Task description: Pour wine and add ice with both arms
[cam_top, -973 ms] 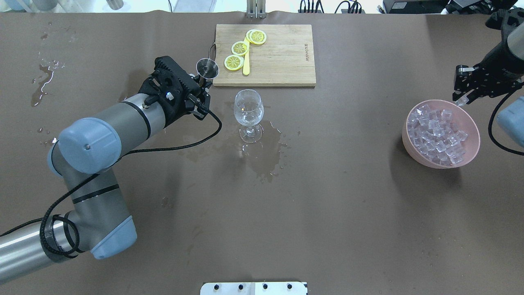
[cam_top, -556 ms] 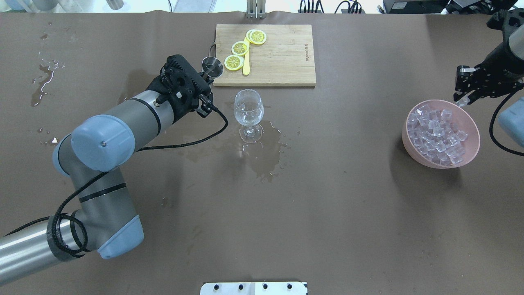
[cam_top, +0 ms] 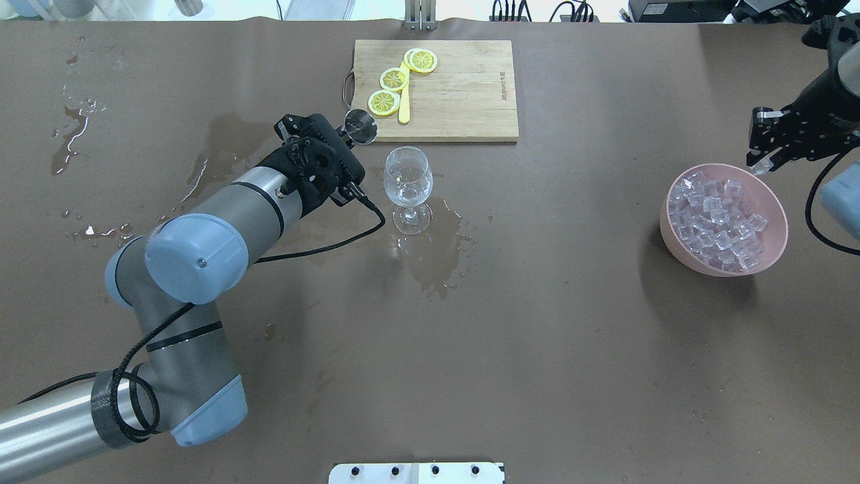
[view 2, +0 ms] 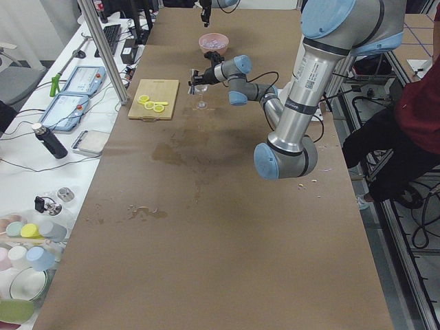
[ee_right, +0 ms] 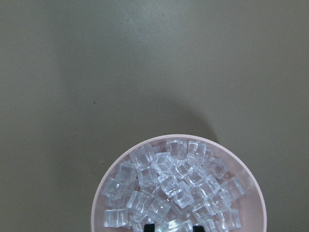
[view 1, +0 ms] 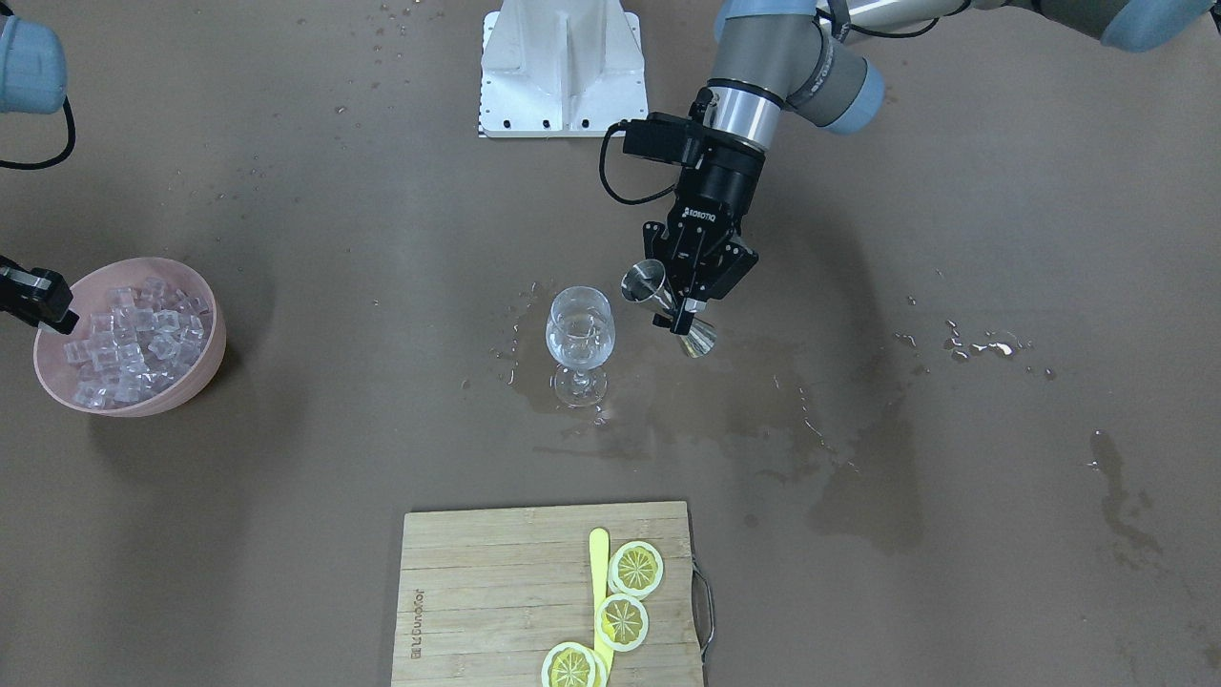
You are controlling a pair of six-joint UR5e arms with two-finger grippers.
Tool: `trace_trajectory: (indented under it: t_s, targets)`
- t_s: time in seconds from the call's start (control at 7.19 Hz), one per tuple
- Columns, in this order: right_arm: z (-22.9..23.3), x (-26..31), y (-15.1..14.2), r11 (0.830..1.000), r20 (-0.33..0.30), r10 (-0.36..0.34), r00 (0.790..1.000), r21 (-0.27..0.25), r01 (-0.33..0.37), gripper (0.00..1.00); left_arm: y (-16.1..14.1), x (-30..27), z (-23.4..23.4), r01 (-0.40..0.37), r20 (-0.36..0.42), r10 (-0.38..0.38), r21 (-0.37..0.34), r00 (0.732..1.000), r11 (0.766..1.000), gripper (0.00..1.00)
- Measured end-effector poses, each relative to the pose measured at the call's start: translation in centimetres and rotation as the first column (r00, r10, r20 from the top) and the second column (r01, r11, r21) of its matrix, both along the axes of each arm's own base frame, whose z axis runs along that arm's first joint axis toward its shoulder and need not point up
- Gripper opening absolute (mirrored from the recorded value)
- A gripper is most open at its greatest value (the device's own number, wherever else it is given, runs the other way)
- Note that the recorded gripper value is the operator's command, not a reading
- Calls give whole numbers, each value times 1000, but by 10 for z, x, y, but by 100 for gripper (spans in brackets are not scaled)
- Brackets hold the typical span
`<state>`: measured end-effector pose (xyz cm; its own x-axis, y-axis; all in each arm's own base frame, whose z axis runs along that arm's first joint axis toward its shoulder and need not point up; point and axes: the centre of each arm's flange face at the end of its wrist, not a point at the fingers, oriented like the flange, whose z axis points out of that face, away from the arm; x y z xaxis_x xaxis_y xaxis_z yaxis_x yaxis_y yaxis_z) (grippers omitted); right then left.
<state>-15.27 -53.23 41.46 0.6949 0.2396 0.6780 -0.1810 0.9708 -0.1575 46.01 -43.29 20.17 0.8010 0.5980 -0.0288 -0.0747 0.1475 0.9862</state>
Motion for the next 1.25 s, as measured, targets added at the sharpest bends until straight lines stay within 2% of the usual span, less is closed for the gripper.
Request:
trace_trajectory:
  t_s: [0.42,0.83,1.25]
  targets:
    - [-1,4,0,1000,2,7,1000,0,-7,15,10,14,-1,0,23,0,17,1000,1000,0]
    - [-6,6,0,1000,10,10,1000,-5,-10,15,10,21,-11,12,96,-20,87,995,996,0]
    - [-16,7,2,1000,29,9,1000,-24,-8,15,8,29,-13,12,135,-24,90,991,996,0]
